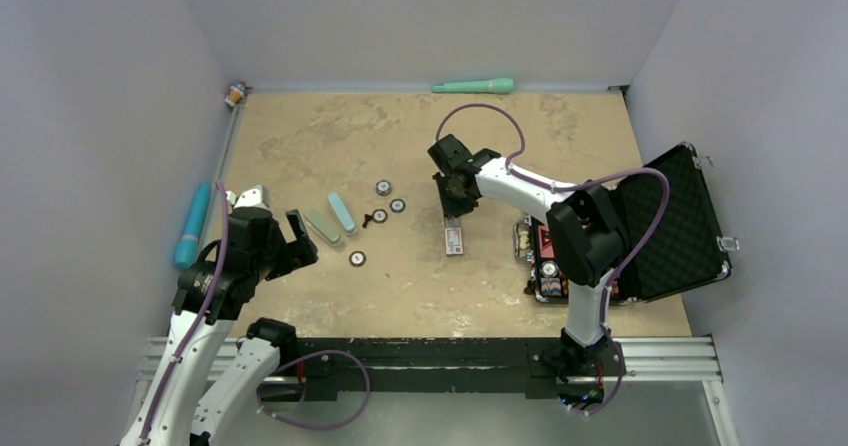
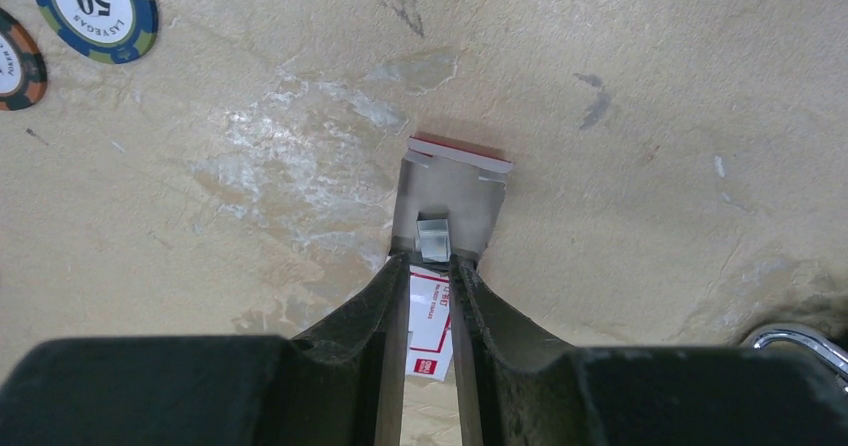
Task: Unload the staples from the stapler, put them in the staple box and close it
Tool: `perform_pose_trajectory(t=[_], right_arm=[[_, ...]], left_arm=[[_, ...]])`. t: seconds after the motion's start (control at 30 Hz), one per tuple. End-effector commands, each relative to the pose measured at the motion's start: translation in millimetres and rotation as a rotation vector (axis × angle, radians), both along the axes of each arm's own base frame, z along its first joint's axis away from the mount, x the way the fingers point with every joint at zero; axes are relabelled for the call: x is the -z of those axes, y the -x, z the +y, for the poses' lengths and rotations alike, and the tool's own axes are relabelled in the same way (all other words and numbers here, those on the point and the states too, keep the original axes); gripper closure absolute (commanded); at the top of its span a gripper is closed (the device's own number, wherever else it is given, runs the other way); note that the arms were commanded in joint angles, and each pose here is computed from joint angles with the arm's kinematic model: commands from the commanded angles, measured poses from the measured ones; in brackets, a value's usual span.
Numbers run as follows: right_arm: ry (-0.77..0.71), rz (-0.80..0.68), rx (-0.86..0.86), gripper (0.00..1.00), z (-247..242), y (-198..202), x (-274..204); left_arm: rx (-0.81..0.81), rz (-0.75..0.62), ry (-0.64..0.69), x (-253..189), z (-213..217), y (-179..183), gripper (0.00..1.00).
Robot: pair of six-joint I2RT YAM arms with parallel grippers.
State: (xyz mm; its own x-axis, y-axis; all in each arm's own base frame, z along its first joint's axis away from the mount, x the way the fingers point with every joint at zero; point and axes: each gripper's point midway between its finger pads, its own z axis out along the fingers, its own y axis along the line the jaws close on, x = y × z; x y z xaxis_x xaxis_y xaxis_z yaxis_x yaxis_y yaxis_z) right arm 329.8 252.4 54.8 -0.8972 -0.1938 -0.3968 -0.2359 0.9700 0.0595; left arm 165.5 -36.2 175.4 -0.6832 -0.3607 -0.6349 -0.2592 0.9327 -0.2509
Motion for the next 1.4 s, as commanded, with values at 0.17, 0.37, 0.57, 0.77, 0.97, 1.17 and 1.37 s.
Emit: perform_pose_trajectory(t=[0.17, 0.37, 0.57, 0.77, 0.97, 1.17, 1.37], right_arm=[[0.036, -0.025, 0.002, 0.75, -9.0, -14.2, 13.1], [0.043, -0.029, 0.002, 0.75, -12.7, -18.1, 11.8], [-0.010, -0.047, -0.020, 0.75, -3.3, -19.8, -4.4], [-0.020, -0.076, -0.026, 0.73, -2.7, -24.9, -20.9], [-0.067, -0.121, -0.009, 0.60, -5.6, -25.4, -51.3], [-0.097, -0.177, 0.034, 0.30, -15.9, -20.8, -86.5], [-0.146, -0.236, 0.081, 0.10, -25.0, -14.5, -126.5]], left_arm=[[-0.021, -0.017, -0.011, -0.7, 4.1, -2.8, 0.00], [-0.020, -0.014, -0.011, -0.5, 3.7, -3.5, 0.00], [-0.020, -0.004, -0.017, 0.7, 4.0, -4.9, 0.00], [-0.034, -0.005, -0.030, 0.9, 7.6, -5.8, 0.00], [-0.073, -0.019, -0.098, -0.6, 21.3, -9.9, 0.00], [-0.006, -0.067, -0.123, -4.8, 15.7, -24.3, 0.00], [0.091, 0.027, 0.009, 1.7, -34.3, -45.7, 0.00]])
